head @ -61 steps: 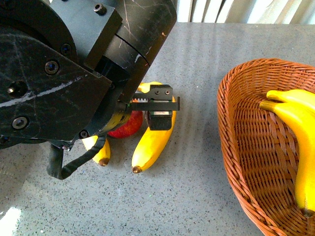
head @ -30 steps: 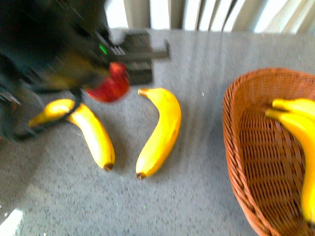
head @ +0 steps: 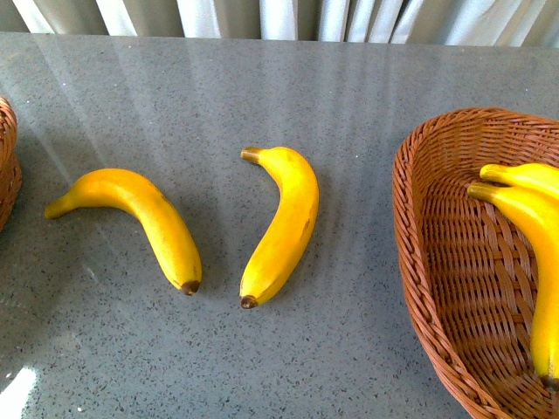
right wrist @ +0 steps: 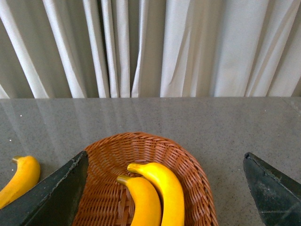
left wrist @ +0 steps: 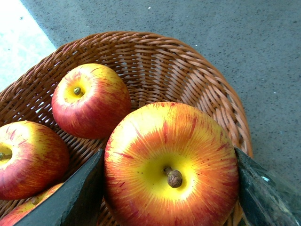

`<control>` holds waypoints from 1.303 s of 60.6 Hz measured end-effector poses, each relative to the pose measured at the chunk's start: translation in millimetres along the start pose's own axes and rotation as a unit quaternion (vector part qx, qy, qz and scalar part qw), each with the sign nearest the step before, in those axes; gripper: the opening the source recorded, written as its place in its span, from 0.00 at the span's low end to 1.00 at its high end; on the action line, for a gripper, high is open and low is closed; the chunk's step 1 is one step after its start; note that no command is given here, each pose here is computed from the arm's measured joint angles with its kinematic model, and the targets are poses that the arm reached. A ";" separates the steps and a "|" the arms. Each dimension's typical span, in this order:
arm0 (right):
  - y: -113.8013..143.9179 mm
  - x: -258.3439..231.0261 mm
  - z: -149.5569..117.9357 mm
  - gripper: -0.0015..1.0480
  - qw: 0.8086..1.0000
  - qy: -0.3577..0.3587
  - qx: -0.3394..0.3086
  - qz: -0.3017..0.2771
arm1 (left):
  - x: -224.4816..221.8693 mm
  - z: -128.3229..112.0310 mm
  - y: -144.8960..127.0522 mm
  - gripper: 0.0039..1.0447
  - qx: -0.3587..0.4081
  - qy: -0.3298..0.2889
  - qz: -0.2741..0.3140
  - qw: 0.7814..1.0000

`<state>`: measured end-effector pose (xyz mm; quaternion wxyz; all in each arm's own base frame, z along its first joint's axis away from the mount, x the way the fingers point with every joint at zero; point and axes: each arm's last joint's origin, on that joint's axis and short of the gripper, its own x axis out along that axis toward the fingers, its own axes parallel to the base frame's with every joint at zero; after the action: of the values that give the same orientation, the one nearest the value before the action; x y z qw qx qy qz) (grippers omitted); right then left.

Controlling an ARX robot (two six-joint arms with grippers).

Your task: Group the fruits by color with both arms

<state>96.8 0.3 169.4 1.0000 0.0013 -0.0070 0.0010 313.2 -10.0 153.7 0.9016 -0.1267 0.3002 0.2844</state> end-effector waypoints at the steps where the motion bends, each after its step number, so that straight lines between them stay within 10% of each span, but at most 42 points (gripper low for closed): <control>1: 0.0 0.0 0.0 0.91 1.000 0.000 0.000 0.000 | 0.5 -0.3 0.5 0.65 0.000 0.001 0.001 1.000; 19: 0.0 0.0 0.0 0.91 1.000 0.000 0.000 0.000 | 8.4 -10.3 9.9 0.65 0.004 0.019 0.017 1.000; 31: 0.0 0.0 0.0 0.91 1.000 0.000 0.000 0.000 | 8.0 -15.8 12.6 0.93 0.006 0.023 0.019 1.000; 63: 0.0 0.0 0.0 0.91 1.000 0.000 0.000 0.000 | -29.3 9.6 14.4 0.91 -0.039 -0.058 -0.038 0.997; 71: 0.0 -0.1 0.1 0.91 1.000 -0.001 0.000 0.000 | -22.4 -10.8 29.7 0.71 0.040 -0.150 -0.244 0.957; 79: 0.0 0.0 0.0 0.91 1.000 0.000 0.000 0.001 | -46.6 -23.2 47.6 0.46 0.099 -0.280 -0.295 0.908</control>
<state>96.8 0.3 169.4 1.0000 0.0013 -0.0072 0.0017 243.6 -1.2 161.3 0.9993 -0.0350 0.0110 -0.0021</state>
